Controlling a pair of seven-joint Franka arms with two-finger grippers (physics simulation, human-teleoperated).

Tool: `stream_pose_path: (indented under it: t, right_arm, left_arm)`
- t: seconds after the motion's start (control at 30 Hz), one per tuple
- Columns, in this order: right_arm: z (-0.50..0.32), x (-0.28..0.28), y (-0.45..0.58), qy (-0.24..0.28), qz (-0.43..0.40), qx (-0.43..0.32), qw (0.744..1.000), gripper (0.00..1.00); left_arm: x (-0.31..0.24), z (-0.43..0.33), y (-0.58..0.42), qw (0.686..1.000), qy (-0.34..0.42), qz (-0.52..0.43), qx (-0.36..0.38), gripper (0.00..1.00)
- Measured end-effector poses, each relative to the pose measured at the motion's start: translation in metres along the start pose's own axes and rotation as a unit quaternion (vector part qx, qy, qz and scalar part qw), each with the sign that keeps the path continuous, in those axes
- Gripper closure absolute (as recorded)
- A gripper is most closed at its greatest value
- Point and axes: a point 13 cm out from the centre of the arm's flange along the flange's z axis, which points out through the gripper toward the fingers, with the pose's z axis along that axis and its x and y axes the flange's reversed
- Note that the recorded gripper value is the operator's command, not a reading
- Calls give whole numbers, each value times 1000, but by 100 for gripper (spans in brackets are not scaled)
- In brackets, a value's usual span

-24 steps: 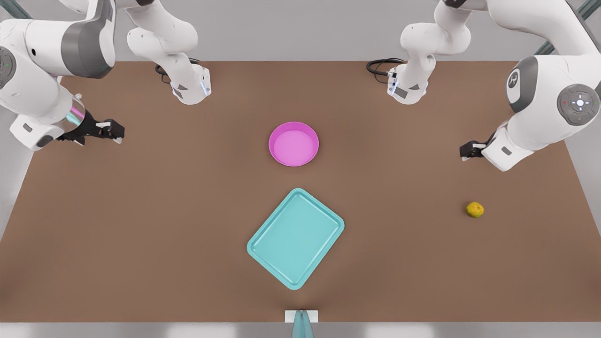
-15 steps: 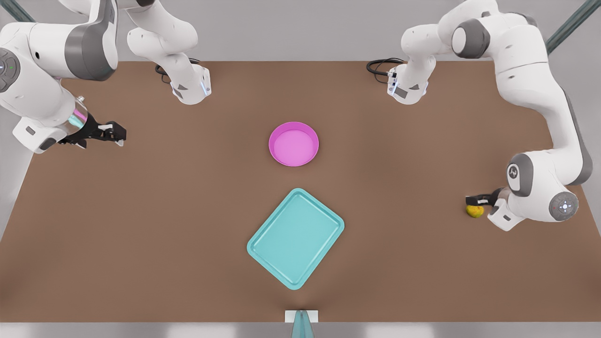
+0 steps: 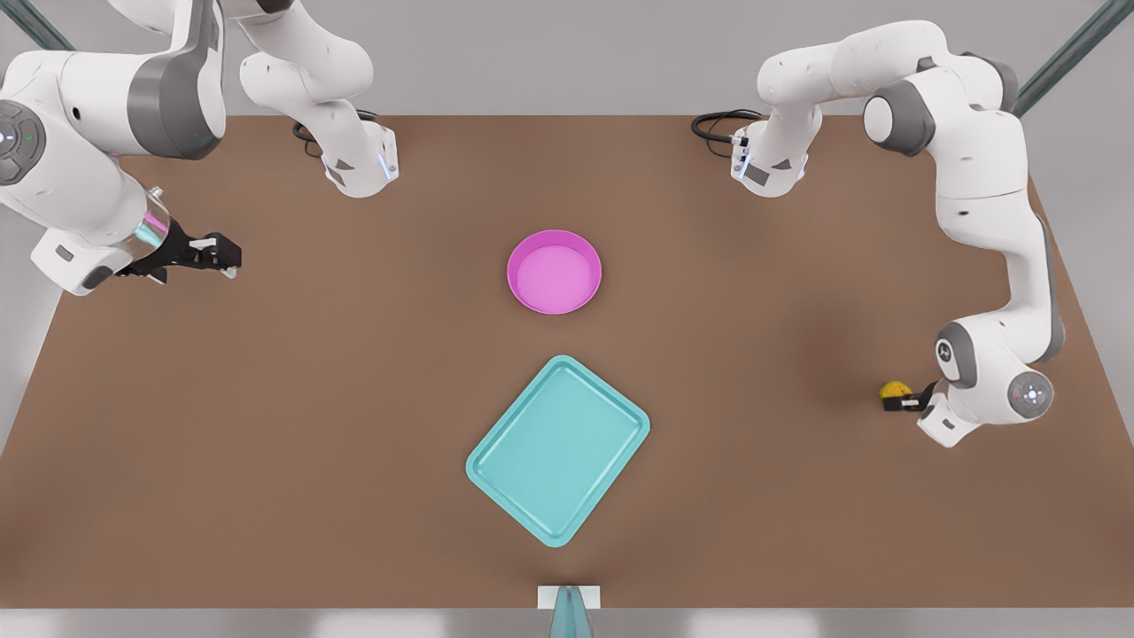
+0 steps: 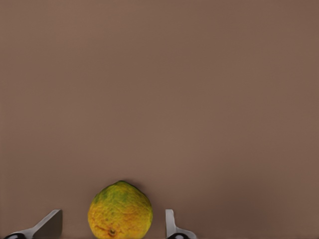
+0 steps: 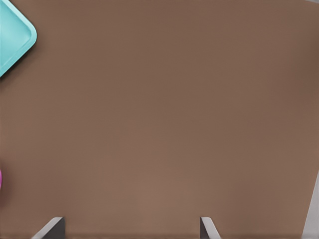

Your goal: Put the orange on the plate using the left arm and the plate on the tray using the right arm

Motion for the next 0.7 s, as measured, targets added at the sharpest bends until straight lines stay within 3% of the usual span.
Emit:
stream_pose_path:
  t: [0.57,0.63,0.7]
  right_arm:
    - [4,-1,1,4,-4,0,1000,0]
    - [5,-1,1,5,-4,0,1000,0]
    - [6,-1,1,5,-4,0,1000,0]
  left_arm:
    - [18,48,13,998,23,51,3,0]
    - [20,51,12,998,25,56,3,17]
    - [21,52,11,998,26,59,4,25]
